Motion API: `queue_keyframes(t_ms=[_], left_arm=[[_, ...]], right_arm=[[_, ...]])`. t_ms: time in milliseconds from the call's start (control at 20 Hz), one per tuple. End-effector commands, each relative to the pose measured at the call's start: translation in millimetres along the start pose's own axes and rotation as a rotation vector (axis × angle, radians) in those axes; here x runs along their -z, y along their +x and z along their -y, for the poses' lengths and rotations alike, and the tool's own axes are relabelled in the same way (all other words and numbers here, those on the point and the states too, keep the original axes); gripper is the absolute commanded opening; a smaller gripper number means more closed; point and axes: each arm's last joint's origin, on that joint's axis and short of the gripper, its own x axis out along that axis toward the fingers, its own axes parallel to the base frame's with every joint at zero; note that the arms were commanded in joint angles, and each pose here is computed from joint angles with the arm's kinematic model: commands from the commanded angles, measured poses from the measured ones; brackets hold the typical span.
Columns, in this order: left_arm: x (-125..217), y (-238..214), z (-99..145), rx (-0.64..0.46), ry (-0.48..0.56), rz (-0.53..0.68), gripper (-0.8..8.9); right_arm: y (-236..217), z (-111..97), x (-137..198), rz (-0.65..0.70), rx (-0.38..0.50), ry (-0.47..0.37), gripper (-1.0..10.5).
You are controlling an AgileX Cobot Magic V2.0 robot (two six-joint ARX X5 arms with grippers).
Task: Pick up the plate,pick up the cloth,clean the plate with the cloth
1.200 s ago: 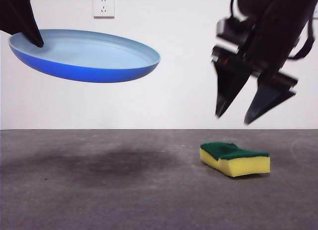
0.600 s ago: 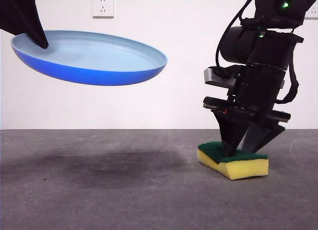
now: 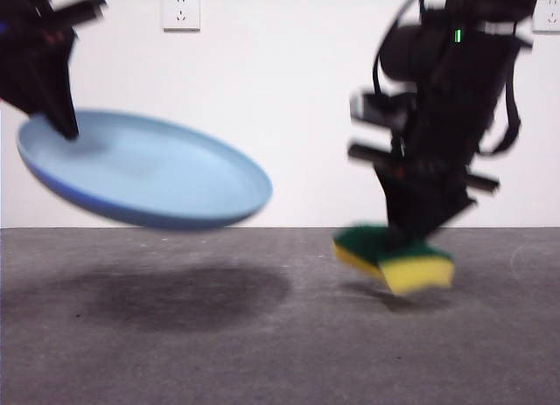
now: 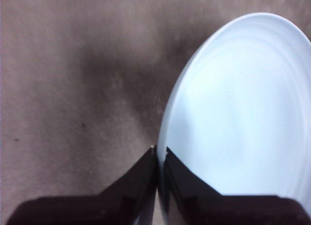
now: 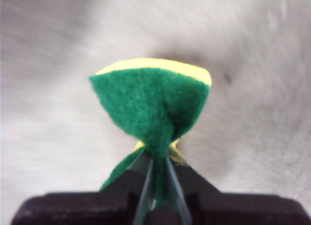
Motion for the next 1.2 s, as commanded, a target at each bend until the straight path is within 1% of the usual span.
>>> queue_keyframes(t_ms=[50, 150, 250, 350, 500, 550, 650, 750, 900, 1000, 1050, 1150, 1200], left_arm=[[1, 21, 7, 0.025, 0.029, -0.049, -0.08], [1, 36, 16, 0.047, 0.048, -0.077, -0.08], [2, 42, 30, 0.076, 0.063, -0.079, -0.08], [1, 42, 46, 0.116, 0.082, -0.051, -0.08], [2, 41, 64, 0.178, 0.121, -0.023, -0.08], [2, 41, 68, 0.195, 0.125, -0.02, -0.08], [2, 40, 72, 0.219, 0.129, -0.014, -0.08], [0, 40, 73, 0.23, 0.111, 0.01, -0.08], [-3, 40, 73, 0.234, 0.105, 0.034, -0.08], [-4, 40, 69, 0.225, 0.093, 0.037, -0.08], [-5, 41, 66, 0.22, 0.086, 0.038, -0.08], [-4, 41, 64, 0.229, 0.079, 0.026, -0.08], [-4, 41, 63, 0.246, 0.076, 0.015, -0.08]], right_arm=[[-26, -19, -1, 0.083, -0.024, -0.025, -0.1], [-44, -38, -1, 0.143, -0.052, -0.057, -0.1], [-50, -57, 0, 0.175, -0.086, -0.097, -0.1], [-49, -72, 0, 0.194, -0.111, -0.137, -0.1], [-38, -92, -4, 0.225, -0.151, -0.159, -0.1], [-34, -95, -5, 0.225, -0.157, -0.168, -0.1], [-27, -100, -4, 0.212, -0.165, -0.18, -0.1], [-17, -111, -1, 0.176, -0.178, -0.207, -0.1], [-13, -123, 10, 0.092, -0.182, -0.25, -0.1], [-12, -122, 19, 0.009, -0.152, -0.274, -0.1], [-12, -119, 23, -0.027, -0.103, -0.276, -0.1], [-12, -110, 28, -0.084, 0.042, -0.293, -0.1], [-13, -104, 28, -0.089, 0.121, -0.289, -0.1]])
